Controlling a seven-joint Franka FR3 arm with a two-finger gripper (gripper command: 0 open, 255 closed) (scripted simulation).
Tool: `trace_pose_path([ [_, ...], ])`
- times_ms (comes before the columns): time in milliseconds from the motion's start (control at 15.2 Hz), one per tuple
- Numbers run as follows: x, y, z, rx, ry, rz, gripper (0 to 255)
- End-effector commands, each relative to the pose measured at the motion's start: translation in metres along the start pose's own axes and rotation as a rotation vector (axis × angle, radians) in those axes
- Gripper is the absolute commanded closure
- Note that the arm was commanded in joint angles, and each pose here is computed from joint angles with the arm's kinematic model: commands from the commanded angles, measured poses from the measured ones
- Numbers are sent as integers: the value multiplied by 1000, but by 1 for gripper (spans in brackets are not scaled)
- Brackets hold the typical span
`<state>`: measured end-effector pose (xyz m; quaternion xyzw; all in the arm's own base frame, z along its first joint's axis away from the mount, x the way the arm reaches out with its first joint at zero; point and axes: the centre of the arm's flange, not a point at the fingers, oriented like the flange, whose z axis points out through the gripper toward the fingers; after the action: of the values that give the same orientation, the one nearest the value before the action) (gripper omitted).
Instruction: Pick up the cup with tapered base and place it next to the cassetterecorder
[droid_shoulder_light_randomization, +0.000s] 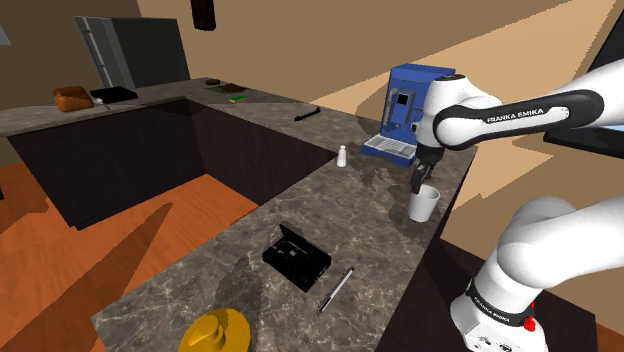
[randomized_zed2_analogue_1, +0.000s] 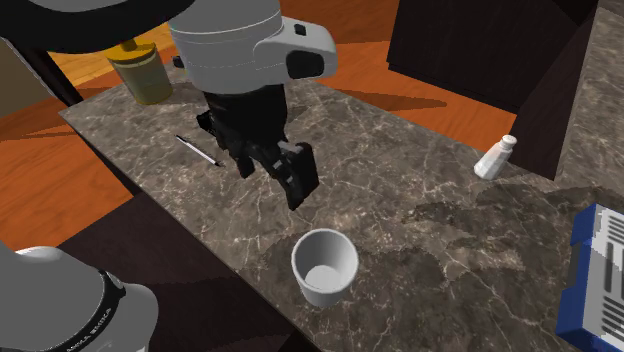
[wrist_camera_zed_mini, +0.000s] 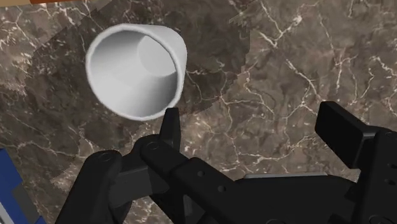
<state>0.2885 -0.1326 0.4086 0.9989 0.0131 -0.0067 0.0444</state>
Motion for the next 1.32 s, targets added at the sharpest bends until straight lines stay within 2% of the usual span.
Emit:
trace_pose_path([
  [0, -1, 14, 23, -4, 9, -12, 0],
  [330, -3, 48, 75, -12, 21, -36, 0],
  [792, -2, 49, 112, -12, 21, -36, 0],
  [1254, -2, 49, 115, -12, 21, -36, 0],
])
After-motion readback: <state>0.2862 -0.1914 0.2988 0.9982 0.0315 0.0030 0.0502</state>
